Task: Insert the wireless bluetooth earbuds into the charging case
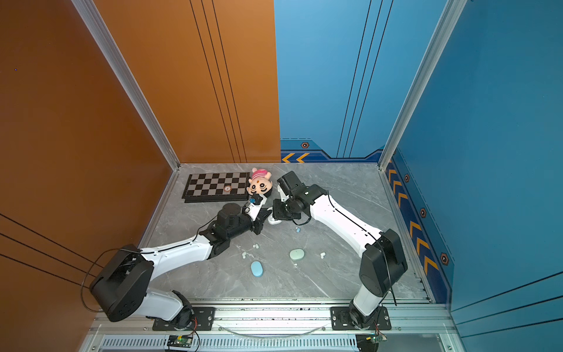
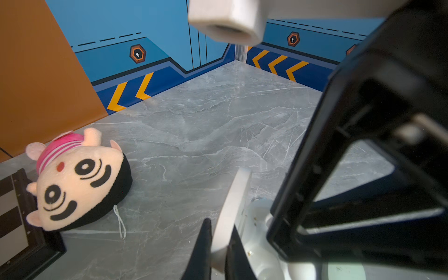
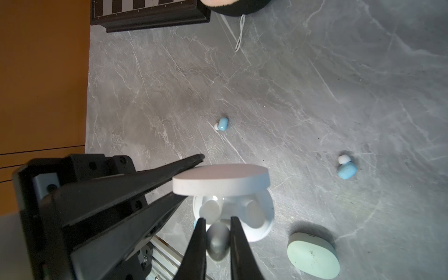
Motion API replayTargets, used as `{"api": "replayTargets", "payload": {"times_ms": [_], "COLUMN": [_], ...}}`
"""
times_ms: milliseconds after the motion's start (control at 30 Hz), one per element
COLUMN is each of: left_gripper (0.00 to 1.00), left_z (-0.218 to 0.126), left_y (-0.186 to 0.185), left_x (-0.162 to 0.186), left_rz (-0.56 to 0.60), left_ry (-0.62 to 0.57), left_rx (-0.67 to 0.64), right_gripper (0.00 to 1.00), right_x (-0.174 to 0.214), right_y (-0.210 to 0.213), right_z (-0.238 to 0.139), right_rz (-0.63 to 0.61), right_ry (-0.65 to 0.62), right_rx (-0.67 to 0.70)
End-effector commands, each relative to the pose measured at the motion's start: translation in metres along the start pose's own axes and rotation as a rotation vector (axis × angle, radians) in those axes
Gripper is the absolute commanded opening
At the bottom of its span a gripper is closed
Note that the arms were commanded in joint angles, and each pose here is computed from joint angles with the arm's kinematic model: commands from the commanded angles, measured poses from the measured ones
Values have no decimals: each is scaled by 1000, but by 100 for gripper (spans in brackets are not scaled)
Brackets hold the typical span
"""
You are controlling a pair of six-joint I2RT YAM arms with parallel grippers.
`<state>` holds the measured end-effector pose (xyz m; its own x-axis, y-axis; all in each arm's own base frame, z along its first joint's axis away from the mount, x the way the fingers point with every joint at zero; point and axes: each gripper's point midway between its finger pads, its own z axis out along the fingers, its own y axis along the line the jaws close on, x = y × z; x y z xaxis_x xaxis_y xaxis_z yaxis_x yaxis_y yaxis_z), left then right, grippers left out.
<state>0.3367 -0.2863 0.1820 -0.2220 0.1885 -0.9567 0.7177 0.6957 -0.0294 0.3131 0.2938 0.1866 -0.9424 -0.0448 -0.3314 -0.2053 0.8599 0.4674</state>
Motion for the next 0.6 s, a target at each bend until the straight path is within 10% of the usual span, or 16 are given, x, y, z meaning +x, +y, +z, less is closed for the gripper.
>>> {"api": "replayTargets", "payload": {"times_ms": [0,567], "left_gripper": [0,0], "left_z": [-4,-7], "left_y": [-8,-10], "left_x": [-26,-31], "left_rz": [14,23], "left_ry": [-67,-80], "left_rx": [27,30], "right_gripper": [15,17], "right_x": [-4,-6], "right_y": [1,-2], "right_z": [0,8], "right_rz": [-31,-51], "right_ry": [-4,-3], "right_rx": [28,57]}}
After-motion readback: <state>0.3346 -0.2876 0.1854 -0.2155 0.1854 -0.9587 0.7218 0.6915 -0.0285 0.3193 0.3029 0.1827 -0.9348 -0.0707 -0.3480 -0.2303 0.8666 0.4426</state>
